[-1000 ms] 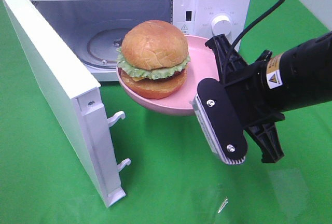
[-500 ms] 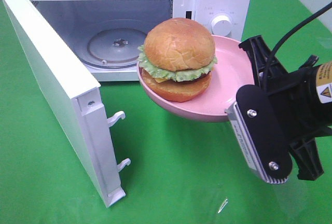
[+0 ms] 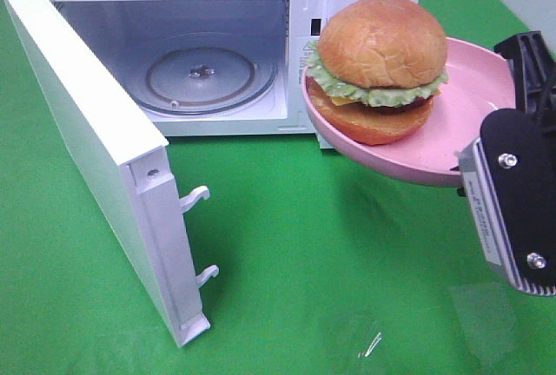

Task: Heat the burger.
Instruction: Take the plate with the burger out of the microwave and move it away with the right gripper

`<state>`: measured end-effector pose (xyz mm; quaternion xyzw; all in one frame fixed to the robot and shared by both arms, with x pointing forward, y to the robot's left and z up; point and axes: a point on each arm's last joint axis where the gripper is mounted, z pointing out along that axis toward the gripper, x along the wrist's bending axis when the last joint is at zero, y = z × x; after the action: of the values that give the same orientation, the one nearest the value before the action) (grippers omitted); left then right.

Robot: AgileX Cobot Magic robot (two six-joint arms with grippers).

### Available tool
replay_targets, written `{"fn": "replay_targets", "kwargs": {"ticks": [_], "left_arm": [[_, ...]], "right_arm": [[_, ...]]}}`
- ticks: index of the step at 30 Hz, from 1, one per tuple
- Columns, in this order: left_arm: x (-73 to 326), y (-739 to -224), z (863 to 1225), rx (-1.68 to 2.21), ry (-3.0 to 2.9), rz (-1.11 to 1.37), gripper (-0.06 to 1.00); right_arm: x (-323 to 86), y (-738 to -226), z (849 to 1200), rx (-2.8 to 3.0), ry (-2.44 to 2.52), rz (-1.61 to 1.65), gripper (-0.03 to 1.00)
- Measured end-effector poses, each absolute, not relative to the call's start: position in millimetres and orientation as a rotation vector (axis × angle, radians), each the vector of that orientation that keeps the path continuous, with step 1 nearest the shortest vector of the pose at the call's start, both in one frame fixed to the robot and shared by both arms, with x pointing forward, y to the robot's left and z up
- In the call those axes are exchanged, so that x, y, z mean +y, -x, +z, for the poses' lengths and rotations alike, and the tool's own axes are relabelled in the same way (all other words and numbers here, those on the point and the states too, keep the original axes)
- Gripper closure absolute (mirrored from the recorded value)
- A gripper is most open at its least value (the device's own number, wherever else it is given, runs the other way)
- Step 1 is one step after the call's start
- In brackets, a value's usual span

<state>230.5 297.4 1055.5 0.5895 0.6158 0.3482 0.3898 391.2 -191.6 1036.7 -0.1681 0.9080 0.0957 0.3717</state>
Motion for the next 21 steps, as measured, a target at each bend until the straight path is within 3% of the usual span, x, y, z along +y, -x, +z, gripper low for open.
{"fn": "replay_targets", "kwargs": {"ticks": [21], "left_arm": [[297.4,-230.5,1055.5,1.565,-1.498,0.885,-0.05]], "right_arm": [[-215.5,-392.4,1034.7,2.399,-0.092,0.111,0.88]]}}
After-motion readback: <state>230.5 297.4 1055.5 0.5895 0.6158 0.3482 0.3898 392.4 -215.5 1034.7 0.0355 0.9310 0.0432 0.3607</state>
